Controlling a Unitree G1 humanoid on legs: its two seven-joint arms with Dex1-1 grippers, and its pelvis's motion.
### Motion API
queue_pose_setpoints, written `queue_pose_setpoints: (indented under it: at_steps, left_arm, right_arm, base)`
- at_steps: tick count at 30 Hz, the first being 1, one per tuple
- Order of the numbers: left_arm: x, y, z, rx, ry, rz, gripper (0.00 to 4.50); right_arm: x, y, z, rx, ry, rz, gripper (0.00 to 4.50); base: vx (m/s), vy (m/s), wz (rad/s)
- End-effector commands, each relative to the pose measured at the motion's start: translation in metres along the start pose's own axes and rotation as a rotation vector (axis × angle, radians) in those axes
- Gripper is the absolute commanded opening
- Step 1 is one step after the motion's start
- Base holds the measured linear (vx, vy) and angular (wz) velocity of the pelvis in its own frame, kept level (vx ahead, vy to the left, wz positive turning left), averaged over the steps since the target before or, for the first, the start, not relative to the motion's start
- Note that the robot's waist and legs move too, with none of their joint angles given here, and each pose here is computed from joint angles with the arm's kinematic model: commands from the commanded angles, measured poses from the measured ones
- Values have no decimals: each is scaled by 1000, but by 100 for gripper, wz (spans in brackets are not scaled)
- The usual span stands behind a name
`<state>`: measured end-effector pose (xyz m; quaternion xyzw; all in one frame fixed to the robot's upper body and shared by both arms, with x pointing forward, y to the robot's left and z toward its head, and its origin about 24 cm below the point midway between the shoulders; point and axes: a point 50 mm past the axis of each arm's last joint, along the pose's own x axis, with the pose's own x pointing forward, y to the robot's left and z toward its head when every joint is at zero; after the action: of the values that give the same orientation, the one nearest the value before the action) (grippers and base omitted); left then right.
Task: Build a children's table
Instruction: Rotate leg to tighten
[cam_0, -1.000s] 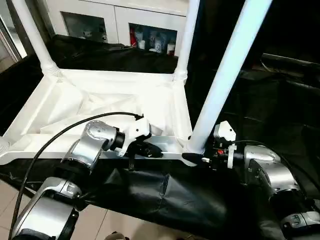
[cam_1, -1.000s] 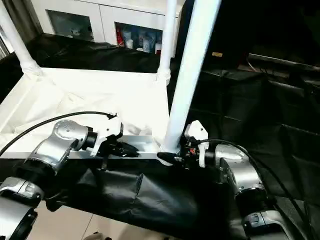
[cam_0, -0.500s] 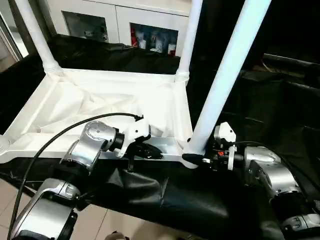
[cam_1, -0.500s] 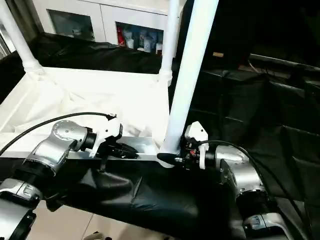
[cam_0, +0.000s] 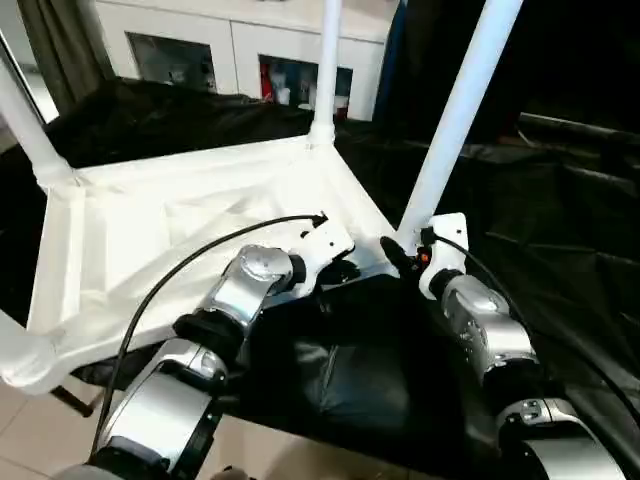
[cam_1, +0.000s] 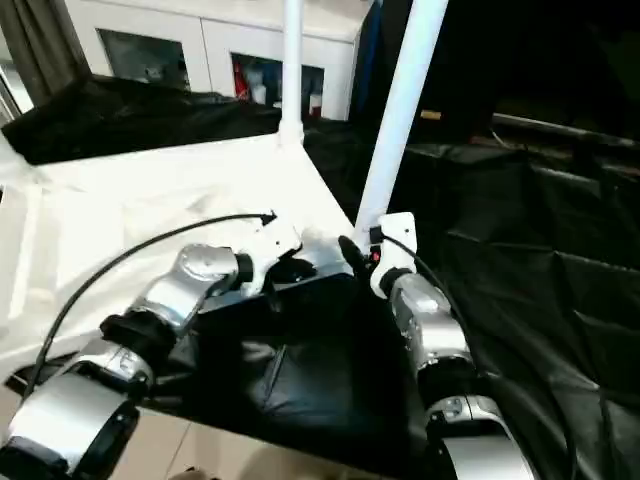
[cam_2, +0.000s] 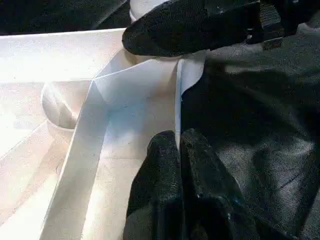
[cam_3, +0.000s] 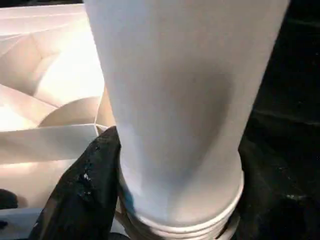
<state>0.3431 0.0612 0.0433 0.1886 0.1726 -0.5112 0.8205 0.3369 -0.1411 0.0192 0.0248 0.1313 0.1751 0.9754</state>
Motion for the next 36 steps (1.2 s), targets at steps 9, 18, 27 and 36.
queue_pose_setpoints:
  at_steps: [9,18,27,36]
  left_arm:
    - [-6,-5,-5,24,17,-143,0]
    - [-44,0,-19,81,53,-367,0]
    - [-63,-2,-20,80,60,-482,0]
    - [-65,-3,-21,73,55,-479,0]
  right_arm:
    - [-15,12,-8,-117,9,366,385]
    - [-51,-9,-2,-190,78,705,385]
    - [-57,-10,-1,-213,110,789,385]
    - [-59,-6,-1,-177,109,838,306]
  base:
    - [0,0,0]
    - [0,0,0]
    - [0,0,0]
    - [0,0,0]
